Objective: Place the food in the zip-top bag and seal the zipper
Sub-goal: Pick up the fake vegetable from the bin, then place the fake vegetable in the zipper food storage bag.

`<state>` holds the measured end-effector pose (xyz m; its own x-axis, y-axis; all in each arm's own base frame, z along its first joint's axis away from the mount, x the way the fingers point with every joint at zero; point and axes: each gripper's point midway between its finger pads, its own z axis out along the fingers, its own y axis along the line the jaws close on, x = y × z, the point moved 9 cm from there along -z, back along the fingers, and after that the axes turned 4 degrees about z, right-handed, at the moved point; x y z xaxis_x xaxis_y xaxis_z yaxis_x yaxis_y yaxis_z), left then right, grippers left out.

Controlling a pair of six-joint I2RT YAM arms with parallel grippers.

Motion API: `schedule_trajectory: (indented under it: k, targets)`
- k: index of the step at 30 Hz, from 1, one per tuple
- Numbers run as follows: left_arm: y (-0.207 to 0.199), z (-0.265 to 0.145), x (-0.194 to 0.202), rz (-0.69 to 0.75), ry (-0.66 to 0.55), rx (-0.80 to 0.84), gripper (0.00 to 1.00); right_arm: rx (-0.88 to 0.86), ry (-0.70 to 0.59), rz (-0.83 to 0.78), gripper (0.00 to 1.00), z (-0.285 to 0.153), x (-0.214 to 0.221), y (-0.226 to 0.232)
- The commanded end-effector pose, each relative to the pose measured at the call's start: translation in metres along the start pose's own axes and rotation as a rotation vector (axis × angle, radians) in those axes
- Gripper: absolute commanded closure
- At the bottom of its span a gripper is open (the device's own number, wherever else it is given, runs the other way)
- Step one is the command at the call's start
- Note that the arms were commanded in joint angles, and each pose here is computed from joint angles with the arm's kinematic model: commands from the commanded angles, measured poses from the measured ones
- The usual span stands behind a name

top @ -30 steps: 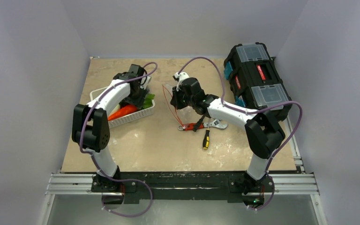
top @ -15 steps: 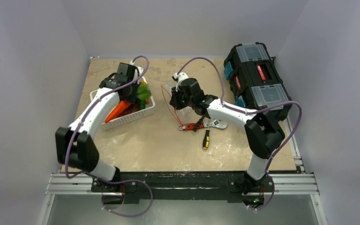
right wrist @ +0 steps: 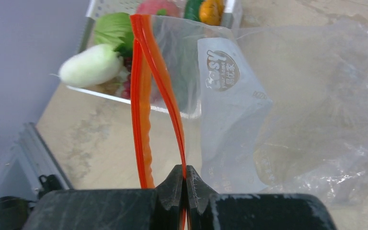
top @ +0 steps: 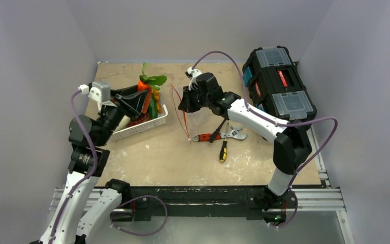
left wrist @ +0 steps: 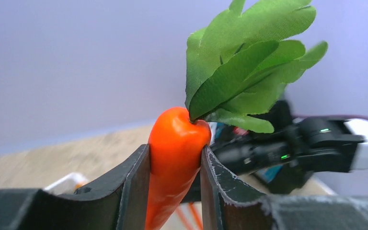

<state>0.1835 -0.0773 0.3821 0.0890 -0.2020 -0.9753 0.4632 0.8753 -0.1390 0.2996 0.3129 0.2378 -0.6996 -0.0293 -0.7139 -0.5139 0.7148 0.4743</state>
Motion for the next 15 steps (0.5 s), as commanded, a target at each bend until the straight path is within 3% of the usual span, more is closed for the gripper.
schedule_trajectory:
  k: [1,5,9,15]
  targets:
    - [-0.042,-0.001,-0.059,-0.094,-0.367,0.365,1.0,-0.177,0.02,0.046,1.0,-0.044,-0.027,0.043]
    - [-0.064,-0.004,-0.076,-0.033,-0.496,0.592,1.0,-0.29,0.11,0.052,1.0,-0.055,-0.026,0.056]
    - [-0.075,0.004,-0.08,-0.016,-0.559,0.755,1.0,-0.355,0.109,0.068,1.0,-0.062,-0.024,0.063]
    - [-0.072,0.026,-0.064,0.004,-0.501,0.788,1.0,-0.358,0.1,0.071,1.0,-0.07,-0.026,0.066]
